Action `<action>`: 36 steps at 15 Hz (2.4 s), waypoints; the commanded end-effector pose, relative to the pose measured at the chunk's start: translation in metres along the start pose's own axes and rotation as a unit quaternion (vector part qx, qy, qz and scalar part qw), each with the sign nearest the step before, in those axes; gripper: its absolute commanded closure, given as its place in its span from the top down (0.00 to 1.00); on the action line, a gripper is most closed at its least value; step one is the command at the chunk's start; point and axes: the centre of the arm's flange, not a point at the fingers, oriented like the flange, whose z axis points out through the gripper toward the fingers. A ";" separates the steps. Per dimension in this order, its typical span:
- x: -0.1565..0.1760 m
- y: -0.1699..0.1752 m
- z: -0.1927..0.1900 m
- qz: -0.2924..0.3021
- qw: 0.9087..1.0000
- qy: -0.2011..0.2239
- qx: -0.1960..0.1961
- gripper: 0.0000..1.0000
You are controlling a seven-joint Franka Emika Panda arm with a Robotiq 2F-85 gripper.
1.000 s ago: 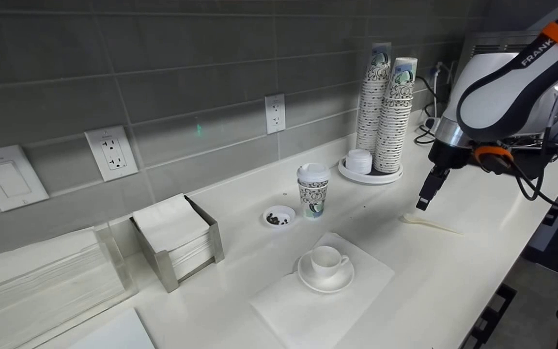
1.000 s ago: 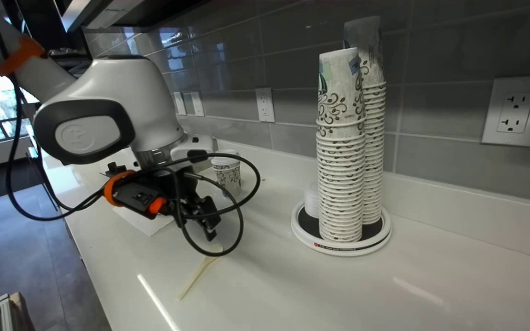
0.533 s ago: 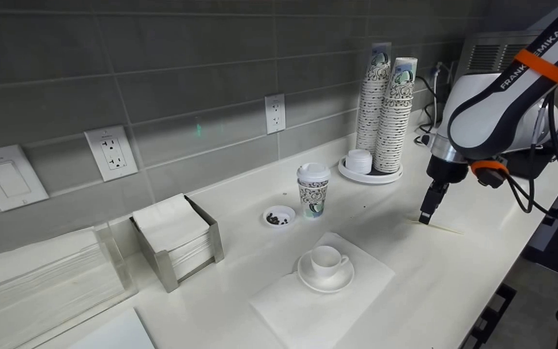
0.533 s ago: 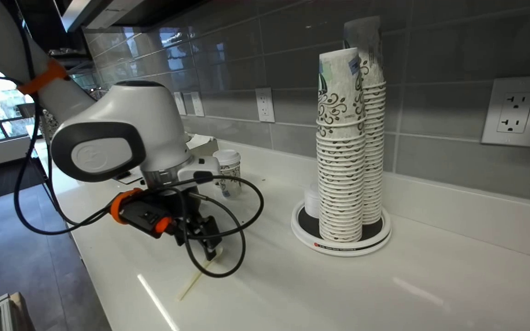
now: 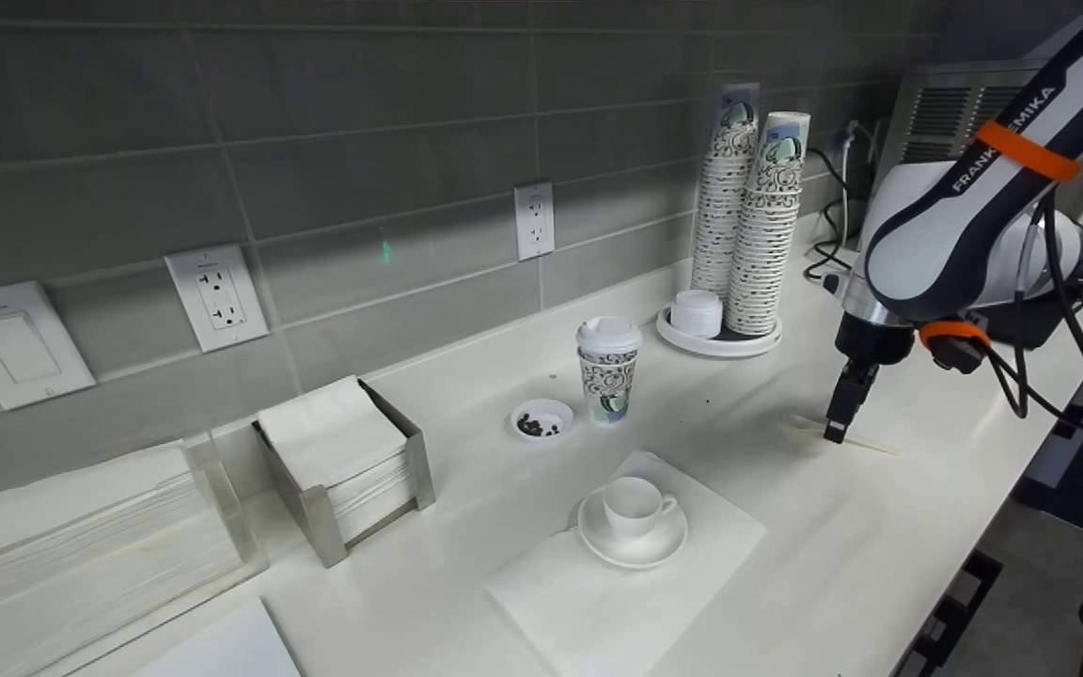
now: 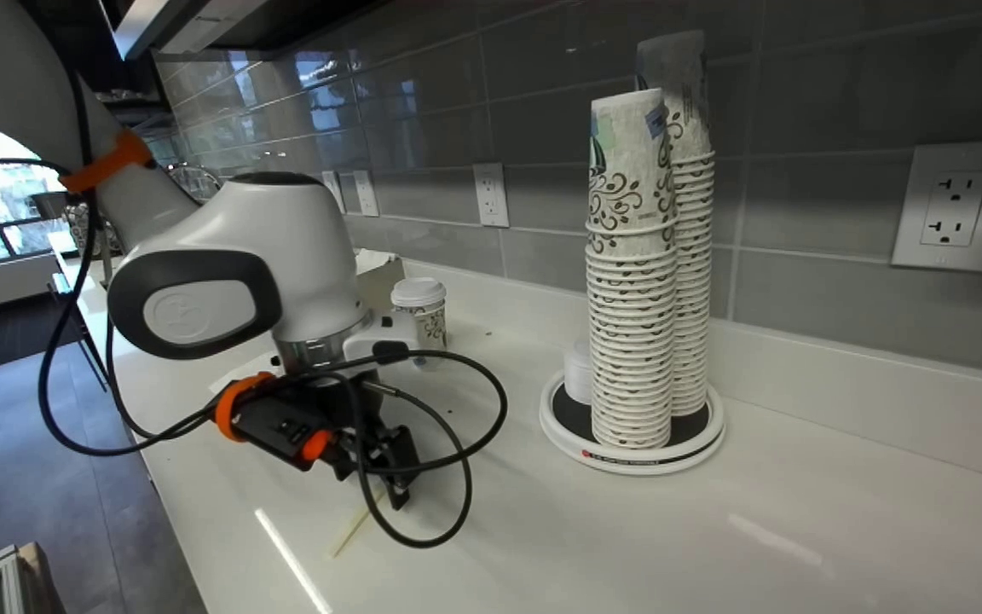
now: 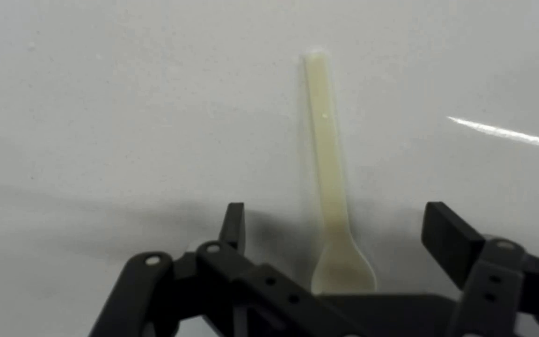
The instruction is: Put the spoon into the white cup
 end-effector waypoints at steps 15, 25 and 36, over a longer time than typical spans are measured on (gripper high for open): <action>0.012 0.000 0.003 -0.040 0.999 -0.015 -0.002 0.05; 0.033 -0.083 -0.053 -0.135 0.991 -0.007 -0.004 0.04; 0.079 -0.229 -0.088 -0.234 0.955 -0.093 -0.157 0.04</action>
